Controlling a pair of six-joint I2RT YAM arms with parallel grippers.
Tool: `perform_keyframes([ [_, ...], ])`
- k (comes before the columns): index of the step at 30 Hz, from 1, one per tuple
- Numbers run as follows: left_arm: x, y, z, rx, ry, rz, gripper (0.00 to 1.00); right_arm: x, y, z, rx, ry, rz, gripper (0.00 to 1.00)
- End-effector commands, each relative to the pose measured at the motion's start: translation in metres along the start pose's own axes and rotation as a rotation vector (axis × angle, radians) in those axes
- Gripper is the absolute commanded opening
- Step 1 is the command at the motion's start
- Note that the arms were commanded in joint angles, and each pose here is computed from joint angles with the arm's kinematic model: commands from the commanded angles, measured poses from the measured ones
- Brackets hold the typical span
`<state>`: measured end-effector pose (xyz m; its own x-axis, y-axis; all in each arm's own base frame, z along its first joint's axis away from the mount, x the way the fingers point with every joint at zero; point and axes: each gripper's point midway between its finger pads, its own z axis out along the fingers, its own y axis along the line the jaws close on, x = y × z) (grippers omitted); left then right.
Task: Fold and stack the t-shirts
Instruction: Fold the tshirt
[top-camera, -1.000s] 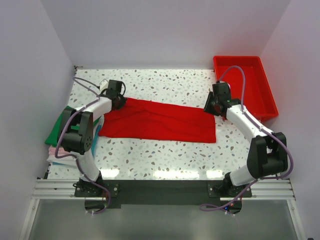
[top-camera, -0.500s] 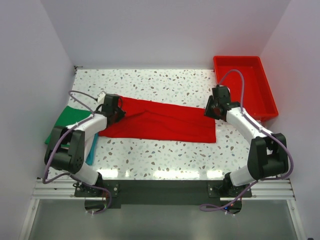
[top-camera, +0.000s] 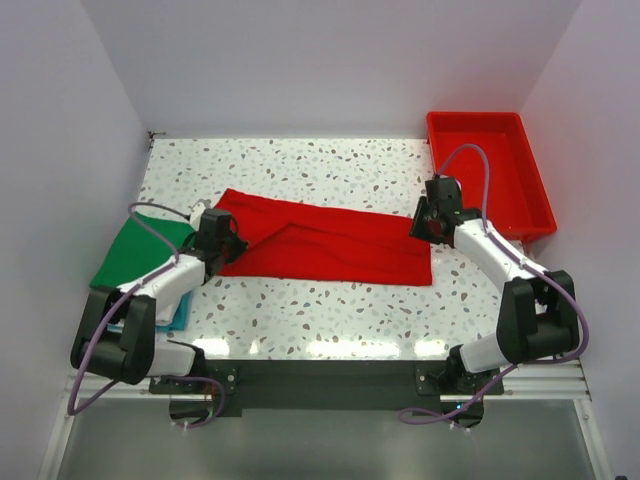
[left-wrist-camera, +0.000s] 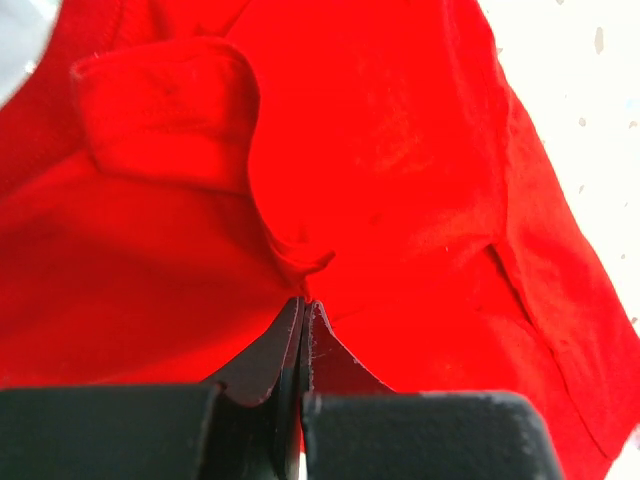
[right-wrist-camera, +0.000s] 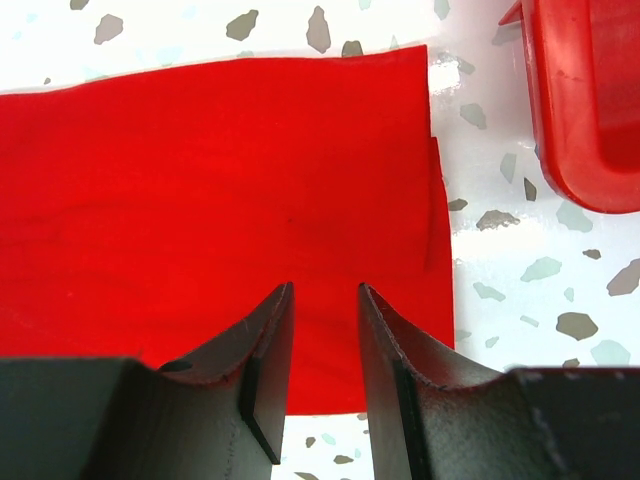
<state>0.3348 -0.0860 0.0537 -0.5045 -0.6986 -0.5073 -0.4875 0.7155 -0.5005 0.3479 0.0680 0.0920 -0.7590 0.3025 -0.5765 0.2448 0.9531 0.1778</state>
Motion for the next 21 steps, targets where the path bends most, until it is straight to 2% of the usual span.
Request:
perform_keyframes([
  [1, 0.003, -0.017, -0.006, 0.090, -0.009, -0.027, 0.00, -0.015, 0.004, -0.004, -0.020, -0.060, 0.012, 0.36],
  [3, 0.014, -0.016, -0.007, 0.095, 0.004, -0.032, 0.00, -0.014, 0.005, -0.003, -0.022, -0.057, 0.012, 0.36],
  [11, 0.030, -0.042, -0.005, 0.223, 0.010, -0.023, 0.15, -0.014, 0.005, 0.001, -0.018, -0.050, 0.006, 0.36],
  [13, 0.029, -0.049, -0.006, 0.248, 0.005, -0.006, 0.27, -0.015, 0.006, 0.002, -0.018, -0.050, 0.005, 0.36],
  [16, 0.028, -0.054, -0.012, 0.272, -0.003, 0.019, 0.37, -0.016, 0.007, 0.004, -0.021, -0.049, 0.005, 0.36],
  [21, 0.017, -0.067, -0.039, 0.343, -0.026, 0.053, 0.41, -0.019, 0.010, 0.007, -0.027, -0.049, 0.005, 0.36],
])
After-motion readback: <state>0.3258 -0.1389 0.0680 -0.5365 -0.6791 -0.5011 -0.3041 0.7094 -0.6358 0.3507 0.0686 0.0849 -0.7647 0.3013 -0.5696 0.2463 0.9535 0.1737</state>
